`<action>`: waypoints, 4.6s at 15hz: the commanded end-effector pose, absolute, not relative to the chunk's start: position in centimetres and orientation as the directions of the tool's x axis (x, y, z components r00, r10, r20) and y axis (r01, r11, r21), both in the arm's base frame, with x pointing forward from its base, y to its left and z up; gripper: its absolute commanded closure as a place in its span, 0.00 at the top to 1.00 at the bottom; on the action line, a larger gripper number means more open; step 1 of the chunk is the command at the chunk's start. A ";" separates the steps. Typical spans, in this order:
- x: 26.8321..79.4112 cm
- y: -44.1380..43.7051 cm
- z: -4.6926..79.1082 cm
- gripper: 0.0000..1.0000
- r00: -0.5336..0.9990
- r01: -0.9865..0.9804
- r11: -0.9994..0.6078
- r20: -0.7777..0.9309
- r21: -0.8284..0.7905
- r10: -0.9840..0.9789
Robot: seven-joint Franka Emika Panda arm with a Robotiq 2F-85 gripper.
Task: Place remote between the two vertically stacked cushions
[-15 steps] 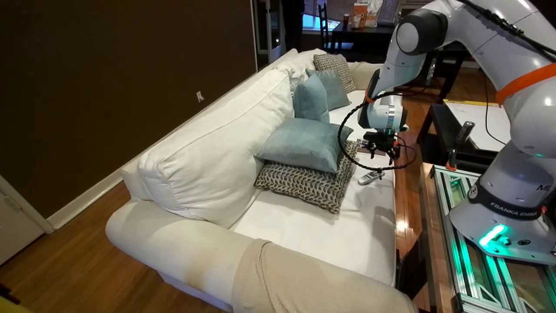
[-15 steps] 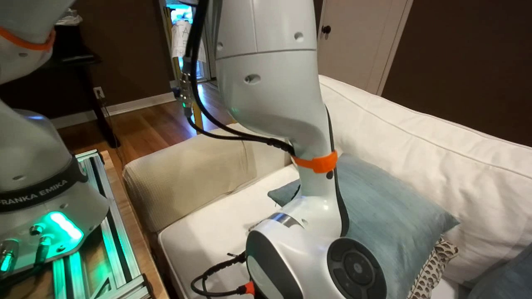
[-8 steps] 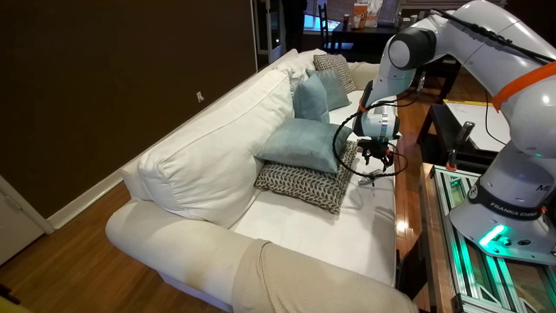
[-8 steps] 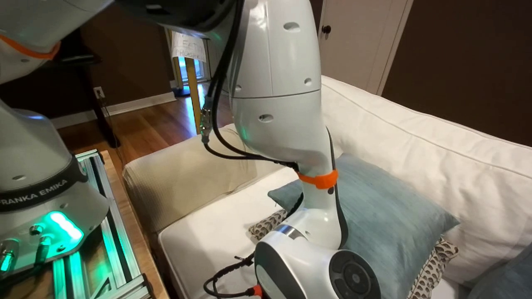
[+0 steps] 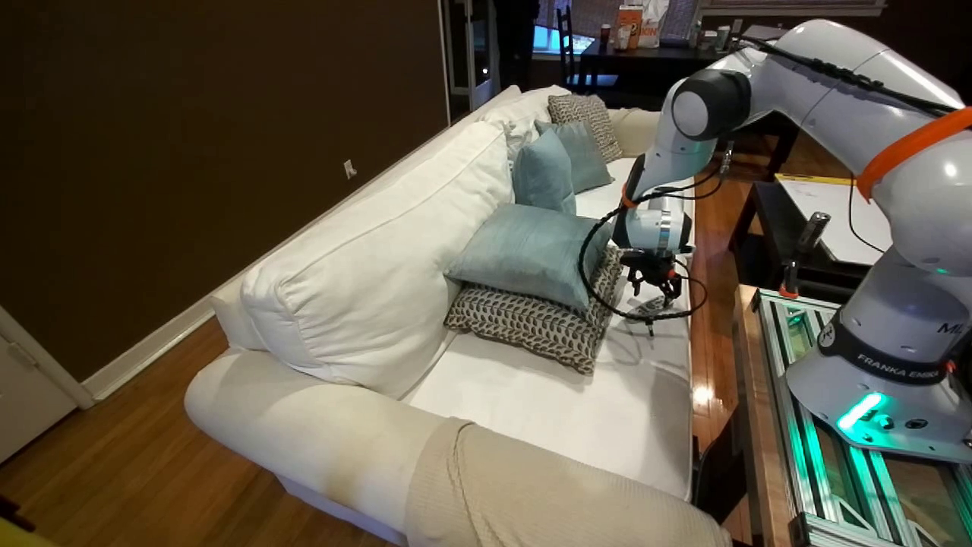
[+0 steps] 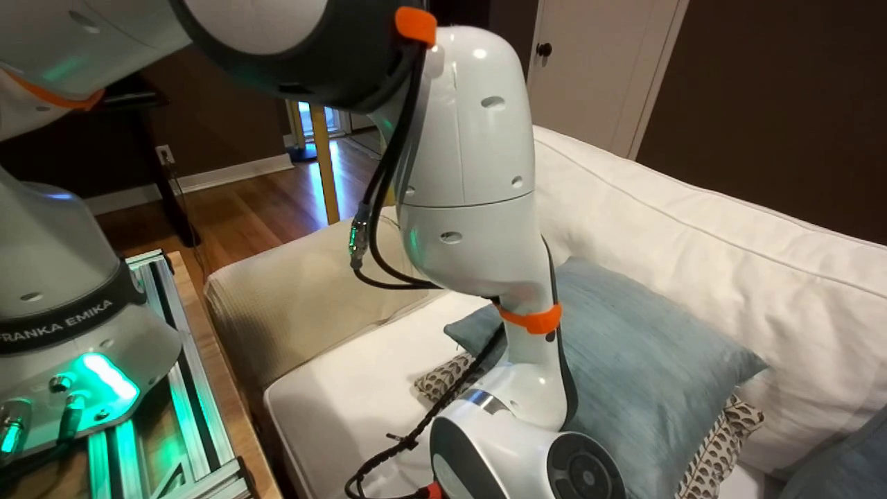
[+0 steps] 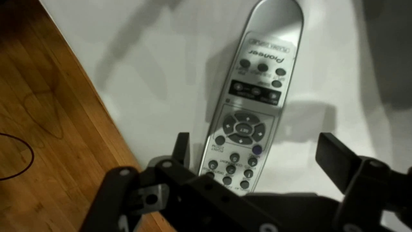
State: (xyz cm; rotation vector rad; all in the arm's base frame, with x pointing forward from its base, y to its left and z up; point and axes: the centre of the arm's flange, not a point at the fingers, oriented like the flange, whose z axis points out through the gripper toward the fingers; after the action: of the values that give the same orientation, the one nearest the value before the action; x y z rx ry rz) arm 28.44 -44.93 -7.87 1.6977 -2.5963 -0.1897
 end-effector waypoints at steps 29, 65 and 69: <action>27.1 -45.2 -10.7 0.42 -0.469 -0.869 0.466 0.024 0.166 -0.883; 37.7 -41.9 2.1 0.30 -0.832 -0.544 0.830 0.051 0.124 -0.553; 38.6 -41.2 0.8 0.30 -0.845 -0.514 0.849 0.100 0.122 -0.526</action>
State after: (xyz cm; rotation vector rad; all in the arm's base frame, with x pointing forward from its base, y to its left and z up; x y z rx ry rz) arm 37.17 -41.32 2.15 0.8779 -2.9296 -0.1966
